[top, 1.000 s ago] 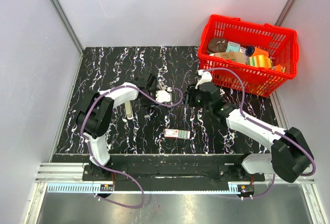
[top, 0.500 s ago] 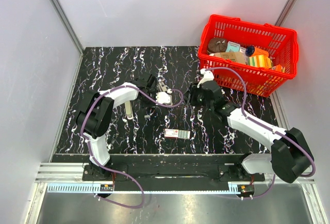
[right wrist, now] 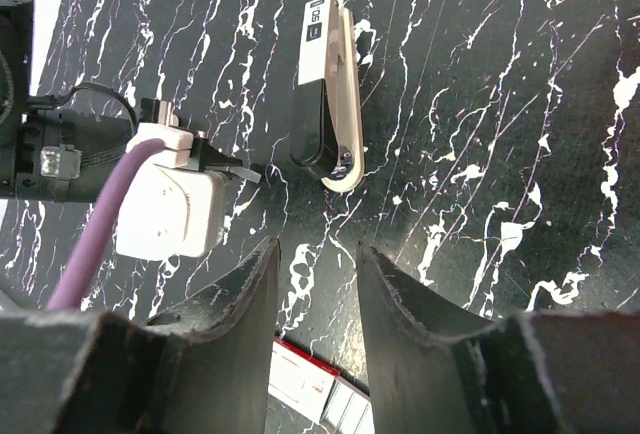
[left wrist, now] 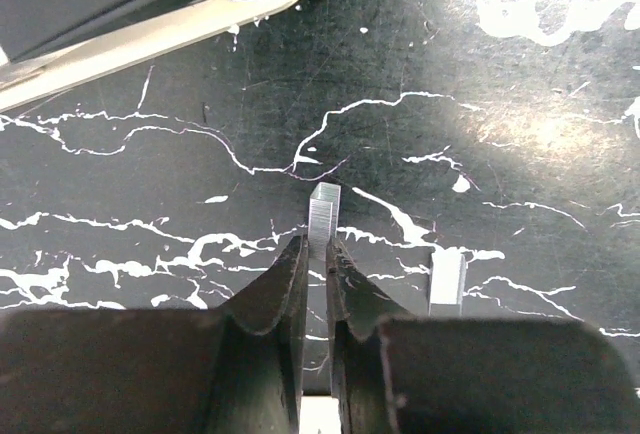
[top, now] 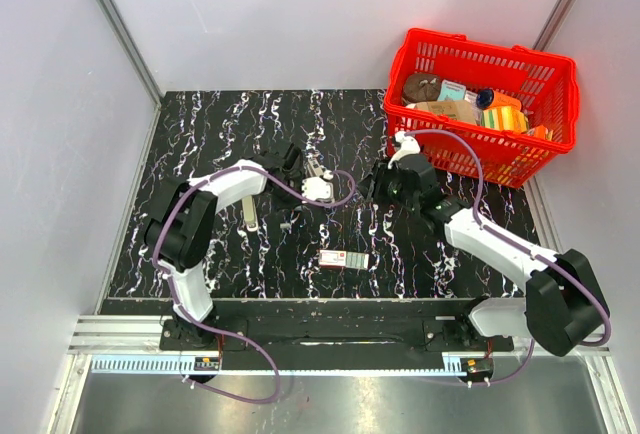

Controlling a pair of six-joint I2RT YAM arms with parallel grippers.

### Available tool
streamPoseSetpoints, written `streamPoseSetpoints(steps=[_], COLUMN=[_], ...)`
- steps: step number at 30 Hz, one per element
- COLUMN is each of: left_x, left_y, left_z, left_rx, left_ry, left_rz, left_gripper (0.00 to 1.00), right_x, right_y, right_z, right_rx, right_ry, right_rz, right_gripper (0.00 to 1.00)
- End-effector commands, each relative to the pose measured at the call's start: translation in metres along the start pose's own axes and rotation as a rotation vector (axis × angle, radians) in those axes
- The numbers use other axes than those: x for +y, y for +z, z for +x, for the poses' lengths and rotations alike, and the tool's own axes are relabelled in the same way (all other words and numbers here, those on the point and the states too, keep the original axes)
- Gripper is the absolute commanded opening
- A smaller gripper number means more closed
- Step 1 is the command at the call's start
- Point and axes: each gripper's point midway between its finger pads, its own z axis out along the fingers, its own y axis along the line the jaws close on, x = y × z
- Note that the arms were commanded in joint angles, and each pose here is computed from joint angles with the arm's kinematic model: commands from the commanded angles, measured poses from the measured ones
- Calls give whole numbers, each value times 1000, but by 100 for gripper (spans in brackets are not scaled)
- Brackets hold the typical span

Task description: Unload the staples from the stapler

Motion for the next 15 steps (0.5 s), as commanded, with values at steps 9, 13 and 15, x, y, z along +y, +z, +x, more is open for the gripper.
streamPoseSetpoints(steps=[9,13,15], left_x=[17,10,0], left_y=[-81,-122,-147], left_z=[-51,-62,-67], left_rx=[-165,-146,-137], left_ry=[58,162,284], left_rz=[-230,-324,-383], left_gripper=[0,0,0], right_x=[25,32,40], right_y=[-10,-10,-10], right_z=[-23,-30,-33], right_rx=[32,82,110], right_ry=[125,187,203], right_rz=[-181,-260,-308], right_gripper=[49,50,51])
